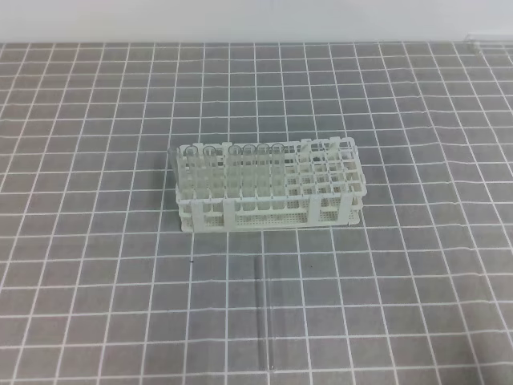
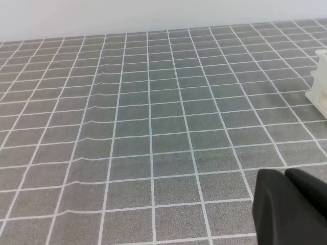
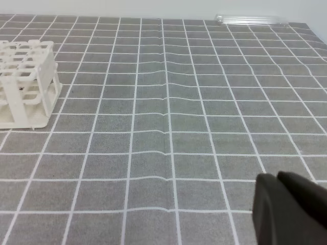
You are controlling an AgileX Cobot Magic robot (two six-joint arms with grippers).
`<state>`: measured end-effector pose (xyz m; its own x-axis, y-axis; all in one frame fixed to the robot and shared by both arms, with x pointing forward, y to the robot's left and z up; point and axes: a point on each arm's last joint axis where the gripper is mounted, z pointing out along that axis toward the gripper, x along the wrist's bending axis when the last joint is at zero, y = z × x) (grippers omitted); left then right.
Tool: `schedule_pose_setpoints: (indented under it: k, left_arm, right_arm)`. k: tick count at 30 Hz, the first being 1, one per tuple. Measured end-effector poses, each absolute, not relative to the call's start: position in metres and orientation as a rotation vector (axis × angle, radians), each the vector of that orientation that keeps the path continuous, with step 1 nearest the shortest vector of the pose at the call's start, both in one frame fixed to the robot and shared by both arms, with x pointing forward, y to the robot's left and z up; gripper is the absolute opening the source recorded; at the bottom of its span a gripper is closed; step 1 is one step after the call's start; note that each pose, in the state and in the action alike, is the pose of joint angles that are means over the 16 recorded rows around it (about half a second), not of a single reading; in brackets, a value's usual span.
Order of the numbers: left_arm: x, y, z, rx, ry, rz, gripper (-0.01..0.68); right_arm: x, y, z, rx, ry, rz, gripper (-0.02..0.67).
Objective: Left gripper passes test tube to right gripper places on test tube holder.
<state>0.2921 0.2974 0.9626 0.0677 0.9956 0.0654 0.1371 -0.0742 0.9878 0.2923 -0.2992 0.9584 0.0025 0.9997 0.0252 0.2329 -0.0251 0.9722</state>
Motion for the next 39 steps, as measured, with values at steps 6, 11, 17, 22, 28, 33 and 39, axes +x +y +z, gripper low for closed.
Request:
schedule_pose_setpoints:
  k: [6,11,17,22,28,33,39]
  left_arm:
    - [0.292,0.297,0.962,1.405,1.240,1.134,-0.002]
    - [0.293,0.297,0.962,1.415,1.251,1.124,-0.002]
    - [0.293,0.297,0.962,1.423,1.261,1.115,-0.003]
    - [0.293,0.297,0.964,1.391,1.265,1.100,-0.003]
    - [0.294,0.296,0.971,1.216,1.273,1.036,-0.002]
    - [0.294,0.297,0.978,1.028,1.280,0.958,-0.002]
    - [0.293,0.299,0.985,0.853,1.288,0.875,-0.002]
  right_arm:
    - [0.292,-0.299,0.958,1.400,1.369,1.108,-0.013]
    - [0.292,-0.299,0.959,1.398,1.367,1.109,-0.013]
    - [0.292,-0.299,0.959,1.396,1.365,1.112,-0.013]
    - [0.293,-0.299,0.961,1.391,1.344,1.142,-0.013]
    - [0.295,-0.297,0.973,1.341,1.226,1.278,-0.013]
    - [0.294,-0.297,0.988,1.301,1.043,1.458,-0.013]
    - [0.292,-0.300,1.004,1.266,0.827,1.649,-0.013]
